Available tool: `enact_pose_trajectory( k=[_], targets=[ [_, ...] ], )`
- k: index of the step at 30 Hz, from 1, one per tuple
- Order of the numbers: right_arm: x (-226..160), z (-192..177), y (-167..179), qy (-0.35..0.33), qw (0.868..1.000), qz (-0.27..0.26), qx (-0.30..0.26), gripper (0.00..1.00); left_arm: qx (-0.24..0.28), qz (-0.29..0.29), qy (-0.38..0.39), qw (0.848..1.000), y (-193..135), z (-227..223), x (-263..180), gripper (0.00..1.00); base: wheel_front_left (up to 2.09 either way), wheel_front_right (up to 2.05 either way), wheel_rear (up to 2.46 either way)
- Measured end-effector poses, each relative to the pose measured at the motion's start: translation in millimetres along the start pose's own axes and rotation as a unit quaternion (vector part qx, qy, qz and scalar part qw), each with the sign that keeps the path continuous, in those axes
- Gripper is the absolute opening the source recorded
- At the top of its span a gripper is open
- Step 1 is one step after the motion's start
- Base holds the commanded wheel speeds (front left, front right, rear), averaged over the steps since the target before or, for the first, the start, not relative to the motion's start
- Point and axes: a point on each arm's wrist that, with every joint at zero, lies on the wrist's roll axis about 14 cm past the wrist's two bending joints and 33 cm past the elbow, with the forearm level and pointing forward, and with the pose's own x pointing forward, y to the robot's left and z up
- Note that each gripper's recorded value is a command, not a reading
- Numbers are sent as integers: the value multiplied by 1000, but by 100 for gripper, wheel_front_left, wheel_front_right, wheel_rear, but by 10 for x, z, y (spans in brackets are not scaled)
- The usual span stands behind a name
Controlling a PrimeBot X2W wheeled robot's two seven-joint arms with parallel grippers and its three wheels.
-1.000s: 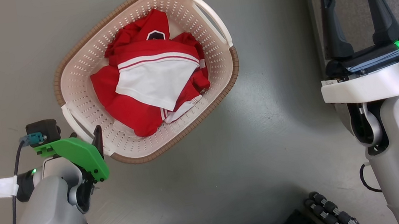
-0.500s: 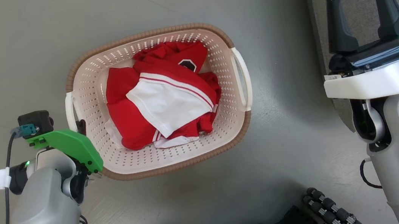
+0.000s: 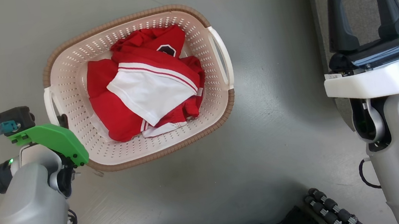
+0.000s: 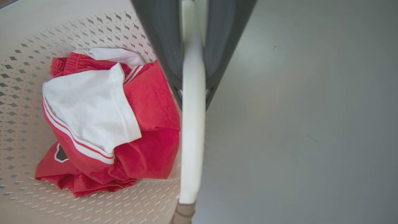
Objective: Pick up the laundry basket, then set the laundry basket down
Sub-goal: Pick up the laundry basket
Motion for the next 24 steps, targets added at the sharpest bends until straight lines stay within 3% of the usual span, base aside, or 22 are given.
enact_pose_trajectory(
  k=[20,21,22,23,24],
  targets=[
    [6,0,13,-1,1000,4,-2,100,18,1,-17,1000,20,159,55,0,0,0,0],
    [6,-2,11,-1,1000,3,-2,100,18,2,-16,1000,24,159,60,15,0,0,0],
    [6,-2,11,-1,1000,3,-2,100,18,2,-16,1000,23,160,62,18,0,0,0],
    [7,-2,12,-1,1000,3,-1,100,19,2,-17,1000,23,170,65,13,0,0,0],
    [7,-2,11,-1,1000,3,-1,100,19,2,-18,1000,19,187,69,31,0,0,0]
  ],
)
